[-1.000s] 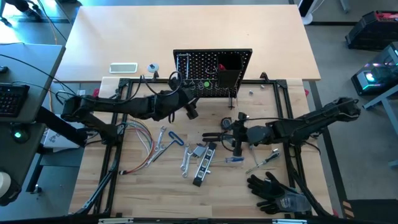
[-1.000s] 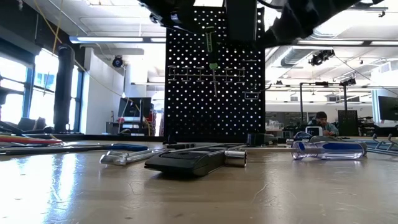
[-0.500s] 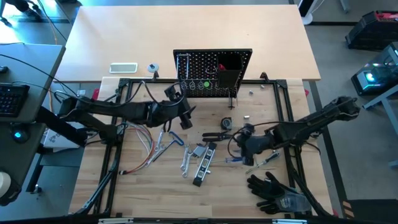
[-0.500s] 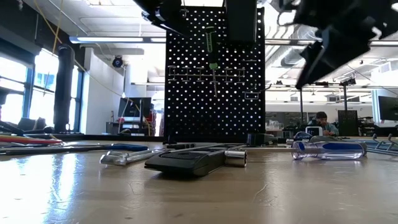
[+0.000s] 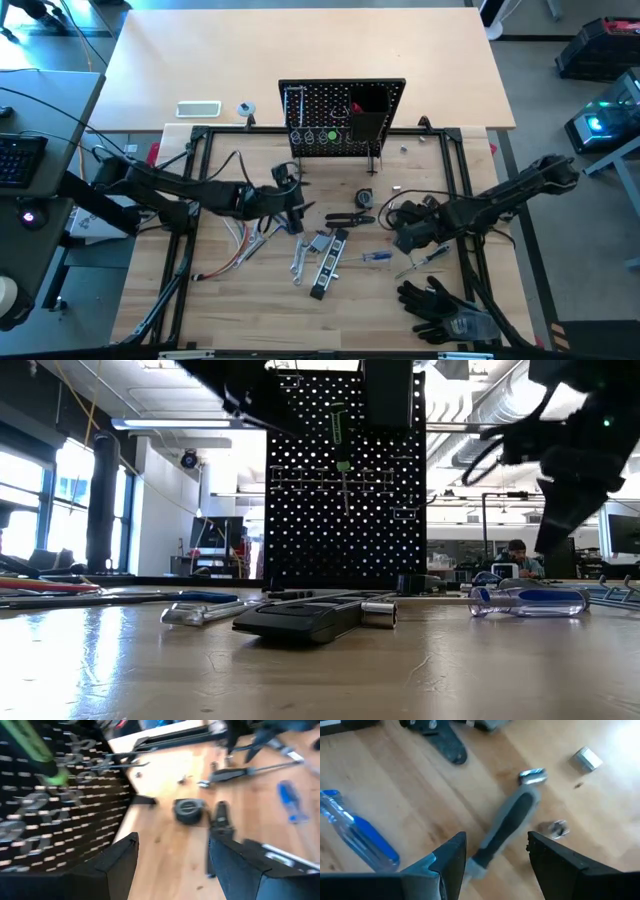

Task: Hang tools onto peg board
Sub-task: Hang the gray screwdriver on the peg board

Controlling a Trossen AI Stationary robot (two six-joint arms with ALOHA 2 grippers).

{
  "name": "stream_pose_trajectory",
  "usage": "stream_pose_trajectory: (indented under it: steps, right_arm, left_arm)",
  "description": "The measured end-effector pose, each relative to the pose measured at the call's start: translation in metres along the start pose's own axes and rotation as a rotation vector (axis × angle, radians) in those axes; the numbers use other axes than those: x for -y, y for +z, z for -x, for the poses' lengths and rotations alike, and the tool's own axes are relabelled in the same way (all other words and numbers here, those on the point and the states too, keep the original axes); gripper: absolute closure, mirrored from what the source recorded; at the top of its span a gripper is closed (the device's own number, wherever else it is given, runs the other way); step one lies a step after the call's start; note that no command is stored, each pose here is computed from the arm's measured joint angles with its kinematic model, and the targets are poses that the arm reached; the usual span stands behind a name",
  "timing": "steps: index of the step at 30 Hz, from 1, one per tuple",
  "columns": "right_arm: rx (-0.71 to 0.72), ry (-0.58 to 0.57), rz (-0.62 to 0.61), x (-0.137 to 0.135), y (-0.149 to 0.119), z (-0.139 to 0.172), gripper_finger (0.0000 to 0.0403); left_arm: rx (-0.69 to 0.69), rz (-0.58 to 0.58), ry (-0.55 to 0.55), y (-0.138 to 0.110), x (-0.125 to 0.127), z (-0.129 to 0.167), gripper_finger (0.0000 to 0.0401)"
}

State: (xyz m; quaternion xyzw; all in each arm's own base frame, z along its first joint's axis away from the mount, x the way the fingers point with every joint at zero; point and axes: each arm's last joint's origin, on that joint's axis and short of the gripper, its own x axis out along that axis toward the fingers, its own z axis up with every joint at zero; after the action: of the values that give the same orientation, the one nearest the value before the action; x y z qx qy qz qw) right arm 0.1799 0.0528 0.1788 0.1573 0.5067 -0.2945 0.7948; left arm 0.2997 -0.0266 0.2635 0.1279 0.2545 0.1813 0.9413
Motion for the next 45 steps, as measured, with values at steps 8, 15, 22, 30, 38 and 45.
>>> stream_pose_trajectory:
  steps: [8,15,22,30,38,45]
  right_arm:
    - [-0.007,-0.026,-0.147,0.013,0.0,-0.02,0.0199]
    - [-0.023,0.014,-0.201,0.026,0.008,-0.039,0.0199]
    - [-0.065,0.045,-0.194,0.033,0.008,-0.058,0.0199]
    - [-0.089,0.032,-0.159,0.032,0.008,-0.072,0.0211]
    - [-0.075,0.068,-0.132,0.029,0.009,-0.071,0.0276]
    - [-0.032,0.127,-0.063,0.013,0.026,-0.058,0.0276]
  left_arm:
    - [0.098,0.069,-0.109,-0.036,0.01,-0.01,0.0171]
    - [0.061,0.083,-0.192,-0.055,0.009,-0.014,0.0171]
    - [0.053,0.088,-0.209,-0.064,0.009,-0.015,0.0172]
    - [0.104,0.122,-0.205,-0.071,0.004,-0.018,0.0172]
    - [0.149,0.151,-0.199,-0.067,-0.004,-0.021,0.0172]
    - [0.241,0.218,-0.212,-0.059,-0.015,-0.023,0.0172]
